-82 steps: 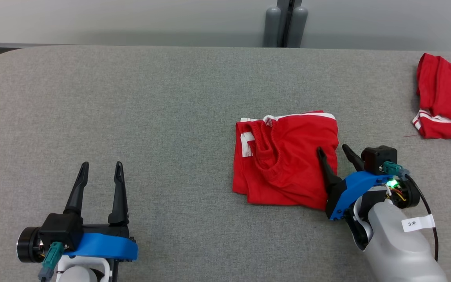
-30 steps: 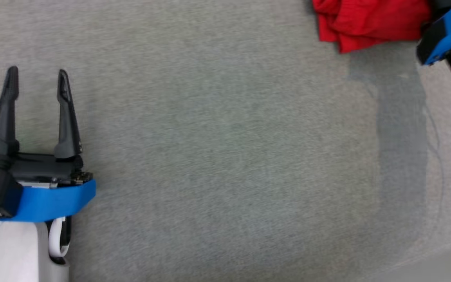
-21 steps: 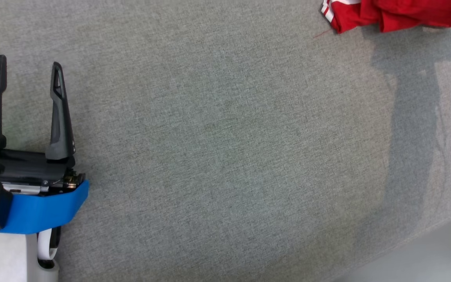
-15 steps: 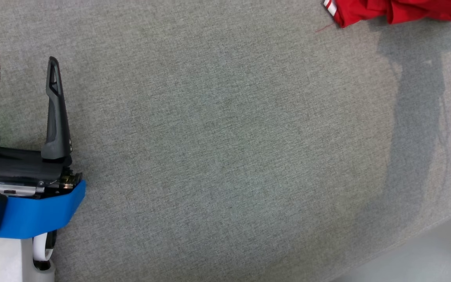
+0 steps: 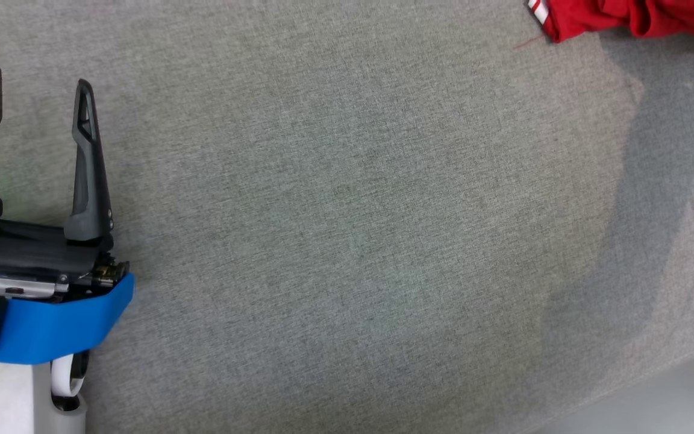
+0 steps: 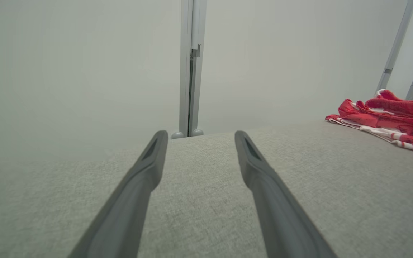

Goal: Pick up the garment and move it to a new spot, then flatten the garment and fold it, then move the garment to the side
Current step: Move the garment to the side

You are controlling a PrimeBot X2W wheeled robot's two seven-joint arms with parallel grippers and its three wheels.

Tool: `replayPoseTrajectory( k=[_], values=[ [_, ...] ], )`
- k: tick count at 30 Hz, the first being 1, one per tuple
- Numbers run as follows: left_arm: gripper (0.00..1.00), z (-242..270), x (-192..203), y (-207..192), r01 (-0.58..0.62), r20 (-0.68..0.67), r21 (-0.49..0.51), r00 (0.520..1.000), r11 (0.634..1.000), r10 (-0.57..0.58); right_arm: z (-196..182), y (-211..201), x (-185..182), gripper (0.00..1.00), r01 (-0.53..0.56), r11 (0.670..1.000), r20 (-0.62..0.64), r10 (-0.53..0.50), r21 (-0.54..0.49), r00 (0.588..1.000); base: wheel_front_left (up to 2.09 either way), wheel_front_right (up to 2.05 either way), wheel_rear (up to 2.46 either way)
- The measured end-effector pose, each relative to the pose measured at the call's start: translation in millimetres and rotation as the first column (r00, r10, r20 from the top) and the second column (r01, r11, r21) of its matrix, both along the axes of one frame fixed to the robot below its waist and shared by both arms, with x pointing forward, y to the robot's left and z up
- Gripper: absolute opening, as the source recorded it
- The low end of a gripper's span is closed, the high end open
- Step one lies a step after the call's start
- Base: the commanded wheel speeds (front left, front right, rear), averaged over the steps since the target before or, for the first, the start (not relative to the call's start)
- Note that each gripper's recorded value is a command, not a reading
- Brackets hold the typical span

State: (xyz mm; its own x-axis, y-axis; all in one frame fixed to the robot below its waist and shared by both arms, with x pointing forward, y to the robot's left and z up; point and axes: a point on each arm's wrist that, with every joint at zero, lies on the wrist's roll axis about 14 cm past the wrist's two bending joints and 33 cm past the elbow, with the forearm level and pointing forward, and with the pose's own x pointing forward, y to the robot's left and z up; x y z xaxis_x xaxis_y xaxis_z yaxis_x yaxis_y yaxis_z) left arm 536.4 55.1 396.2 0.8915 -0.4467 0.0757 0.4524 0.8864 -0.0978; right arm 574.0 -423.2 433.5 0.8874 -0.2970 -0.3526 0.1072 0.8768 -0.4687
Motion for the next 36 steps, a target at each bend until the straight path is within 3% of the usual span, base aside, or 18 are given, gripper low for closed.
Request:
replayPoseTrajectory(
  k=[5, 12, 18, 19, 20, 22, 29, 36],
  values=[
    [1.0, 9.8, -3.2, 12.3, -0.04, 0.002, 0.014, 0.999, 0.999, 0.04, 30.8, 15.6, 14.5, 1.0, -0.051, 0.999, 0.085, 0.051, -0.002, 0.995, 0.0, 0.0, 0.0],
    [1.0, 35.3, -20.7, 42.0, -0.136, -0.003, 0.03, 0.991, 0.99, 0.136, 78.4, 82.4, 23.1, 1.0, -0.215, 0.975, 0.289, 0.188, 0.064, 0.939, 0.0, 0.0, 0.0],
    [1.0, 63.8, -45.8, 67.5, -0.221, 0.008, 0.025, 0.975, 0.975, 0.22, 102.9, 164.5, 13.8, 1.0, -0.381, 0.916, 0.41, 0.302, 0.124, 0.86, 0.0, 0.0, 0.0],
    [1.0, 70.0, -54.6, 75.4, -0.245, 0.007, 0.027, 0.97, 0.969, 0.245, 107.6, 186.9, 7.7, 1.0, -0.421, 0.895, 0.439, 0.322, 0.149, 0.839, 0.0, 0.0, 0.0],
    [1.0, 70.0, -54.6, 75.4, -0.245, 0.007, 0.027, 0.97, 0.969, 0.245, 107.6, 186.9, 7.7, 1.0, -0.421, 0.895, 0.439, 0.322, 0.149, 0.839, 0.0, 0.0, 0.0],
    [1.0, 81.5, -65.6, 88.2, -0.286, 0.018, 0.021, 0.958, 0.958, 0.286, 114.2, 219.5, -2.5, 1.0, -0.479, 0.859, 0.477, 0.35, 0.181, 0.807, 0.0, 0.0, 0.0],
    [1.0, 90.4, -92.4, 106.5, -0.337, 0.006, 0.022, 0.942, 0.941, 0.337, 107.5, 250.5, -34.0, 1.0, -0.52, 0.816, 0.49, 0.356, 0.252, 0.796, 0.0, 0.0, 0.0],
    [1.0, 97.8, -121.1, 121.3, -0.383, -0.004, 0.009, 0.924, 0.924, 0.383, 102.7, 260.2, -73.3, 1.0, -0.512, 0.785, 0.518, 0.294, 0.348, 0.803, 0.0, 0.0, 0.0]
  ],
)
